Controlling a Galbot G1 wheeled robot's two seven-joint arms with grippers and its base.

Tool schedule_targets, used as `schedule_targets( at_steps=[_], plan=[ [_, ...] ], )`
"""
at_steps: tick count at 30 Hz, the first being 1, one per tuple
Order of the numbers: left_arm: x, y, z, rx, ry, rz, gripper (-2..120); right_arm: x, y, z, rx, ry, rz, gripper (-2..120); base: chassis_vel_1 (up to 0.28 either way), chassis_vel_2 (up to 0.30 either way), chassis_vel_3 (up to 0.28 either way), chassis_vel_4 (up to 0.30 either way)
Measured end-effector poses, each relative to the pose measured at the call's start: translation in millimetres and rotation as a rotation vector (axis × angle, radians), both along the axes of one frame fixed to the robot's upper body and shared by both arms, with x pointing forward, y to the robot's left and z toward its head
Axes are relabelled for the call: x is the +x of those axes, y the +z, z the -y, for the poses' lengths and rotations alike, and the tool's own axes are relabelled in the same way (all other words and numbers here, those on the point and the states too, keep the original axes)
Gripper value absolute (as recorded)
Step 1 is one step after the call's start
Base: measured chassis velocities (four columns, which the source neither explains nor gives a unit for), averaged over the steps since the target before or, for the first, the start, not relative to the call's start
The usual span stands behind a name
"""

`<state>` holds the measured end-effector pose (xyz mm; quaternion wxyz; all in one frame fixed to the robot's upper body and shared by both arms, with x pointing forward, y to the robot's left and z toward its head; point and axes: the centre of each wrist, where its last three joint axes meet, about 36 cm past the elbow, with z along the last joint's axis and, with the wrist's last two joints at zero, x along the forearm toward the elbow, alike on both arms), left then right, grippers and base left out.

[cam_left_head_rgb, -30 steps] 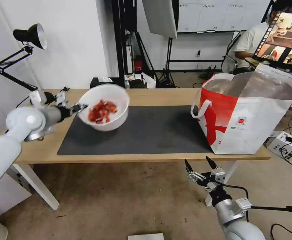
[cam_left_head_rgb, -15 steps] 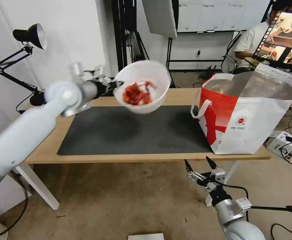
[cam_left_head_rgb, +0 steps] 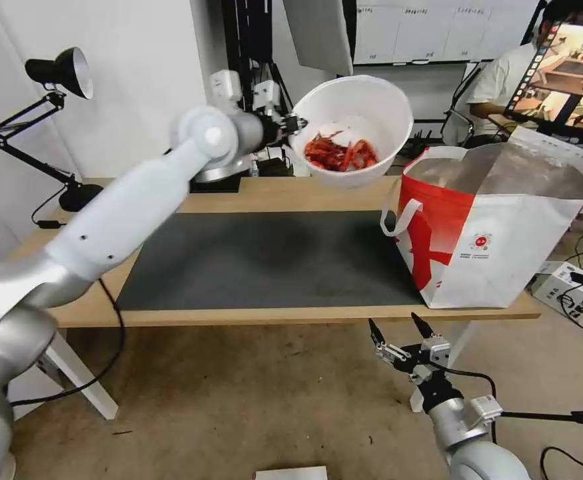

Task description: Pick up the trash from the table and place it into the takeout bag.

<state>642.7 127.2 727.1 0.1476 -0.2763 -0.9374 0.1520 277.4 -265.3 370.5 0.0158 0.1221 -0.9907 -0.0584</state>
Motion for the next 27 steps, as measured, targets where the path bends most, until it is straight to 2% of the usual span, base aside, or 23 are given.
schedule_targets(
  at_steps=[3, 5, 13, 16, 17, 20, 24, 25, 27],
  plan=[
    [4, 2, 9, -0.008, 0.002, 0.001, 0, 0, 0, 0, 0.0, 0.0, 0.0, 100, 0.0, 0.0, 0.0, 0.0],
    [9, 6, 27, -0.022, 0.008, 0.011, 0, 0, 0, 0, 0.0, 0.0, 0.0, 100, 0.0, 0.0, 0.0, 0.0],
    [12, 8, 68, -0.053, 0.007, 0.031, 0, 0, 0, 0, 0.0, 0.0, 0.0, 100, 0.0, 0.0, 0.0, 0.0],
    [9, 5, 105, -0.091, 0.002, 0.065, 0, 0, 0, 0, 0.0, 0.0, 0.0, 100, 0.0, 0.0, 0.0, 0.0],
    [9, 5, 105, -0.091, 0.002, 0.065, 0, 0, 0, 0, 0.0, 0.0, 0.0, 100, 0.0, 0.0, 0.0, 0.0],
    [3, 0, 143, -0.118, -0.013, 0.095, 0, 0, 0, 0, 0.0, 0.0, 0.0, 100, 0.0, 0.0, 0.0, 0.0],
    [-2, -9, 173, -0.101, -0.023, 0.111, 0, 0, 0, 0, 0.0, 0.0, 0.0, 100, 0.0, 0.0, 0.0, 0.0],
    [-2, -9, 173, -0.101, -0.023, 0.111, 0, 0, 0, 0, 0.0, 0.0, 0.0, 100, 0.0, 0.0, 0.0, 0.0],
    [-4, -21, 187, -0.053, -0.012, 0.131, 0, 0, 0, 0, 0.0, 0.0, 0.0, 100, 0.0, 0.0, 0.0, 0.0]
  ],
)
